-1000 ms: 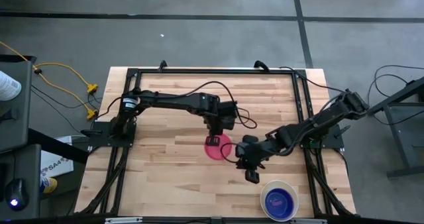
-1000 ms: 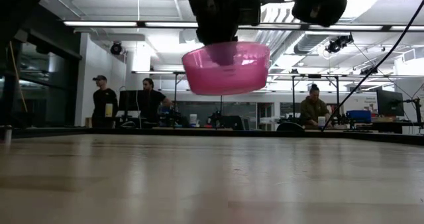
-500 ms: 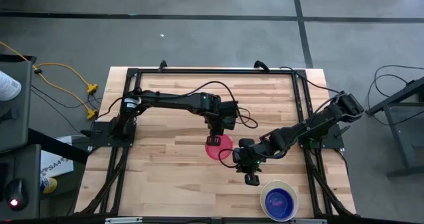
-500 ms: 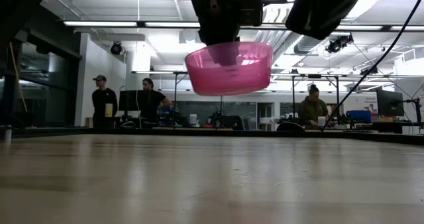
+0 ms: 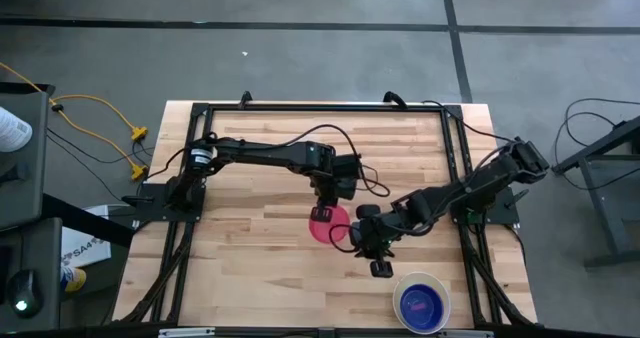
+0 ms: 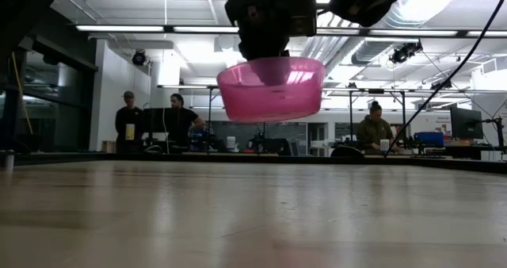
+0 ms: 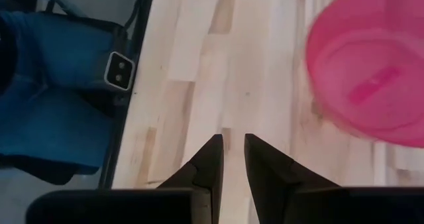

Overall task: Nest bowls inside each other
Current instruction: Stack the red bowl on the purple bowl

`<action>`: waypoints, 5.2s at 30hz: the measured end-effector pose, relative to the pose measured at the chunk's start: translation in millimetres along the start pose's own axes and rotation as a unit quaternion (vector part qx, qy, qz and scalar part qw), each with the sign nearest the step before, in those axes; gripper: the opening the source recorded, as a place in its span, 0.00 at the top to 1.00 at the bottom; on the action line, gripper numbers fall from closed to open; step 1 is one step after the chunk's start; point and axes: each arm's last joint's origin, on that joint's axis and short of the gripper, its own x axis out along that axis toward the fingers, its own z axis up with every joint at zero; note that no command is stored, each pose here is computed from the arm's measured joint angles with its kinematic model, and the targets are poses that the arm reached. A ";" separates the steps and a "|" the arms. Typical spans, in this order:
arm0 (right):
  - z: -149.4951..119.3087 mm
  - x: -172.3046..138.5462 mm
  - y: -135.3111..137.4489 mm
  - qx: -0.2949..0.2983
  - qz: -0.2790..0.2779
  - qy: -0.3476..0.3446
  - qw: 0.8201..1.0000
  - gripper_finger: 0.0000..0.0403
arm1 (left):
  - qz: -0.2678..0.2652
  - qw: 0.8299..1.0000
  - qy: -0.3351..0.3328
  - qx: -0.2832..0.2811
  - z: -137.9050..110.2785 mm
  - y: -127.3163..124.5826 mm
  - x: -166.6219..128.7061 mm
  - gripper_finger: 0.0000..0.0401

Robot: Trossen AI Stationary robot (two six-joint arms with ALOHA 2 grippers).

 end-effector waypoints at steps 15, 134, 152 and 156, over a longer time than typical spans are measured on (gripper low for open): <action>7.6 -1.9 -17.3 -0.048 0.009 0.003 0.999 0.86 | -0.013 1.000 -0.010 0.024 5.4 -0.6 -3.7 1.00; -10.1 -0.9 18.4 0.432 -0.147 -0.148 0.878 0.86 | 0.223 0.930 0.025 -0.292 10.2 8.6 -71.6 1.00; -6.6 -1.9 14.5 0.464 -0.157 -0.187 0.852 0.86 | 0.233 0.938 0.007 -0.256 20.1 -34.1 -55.3 1.00; -6.4 -1.7 15.1 0.465 -0.151 -0.183 0.853 0.86 | 0.234 0.939 0.006 -0.252 20.8 -40.4 -54.0 1.00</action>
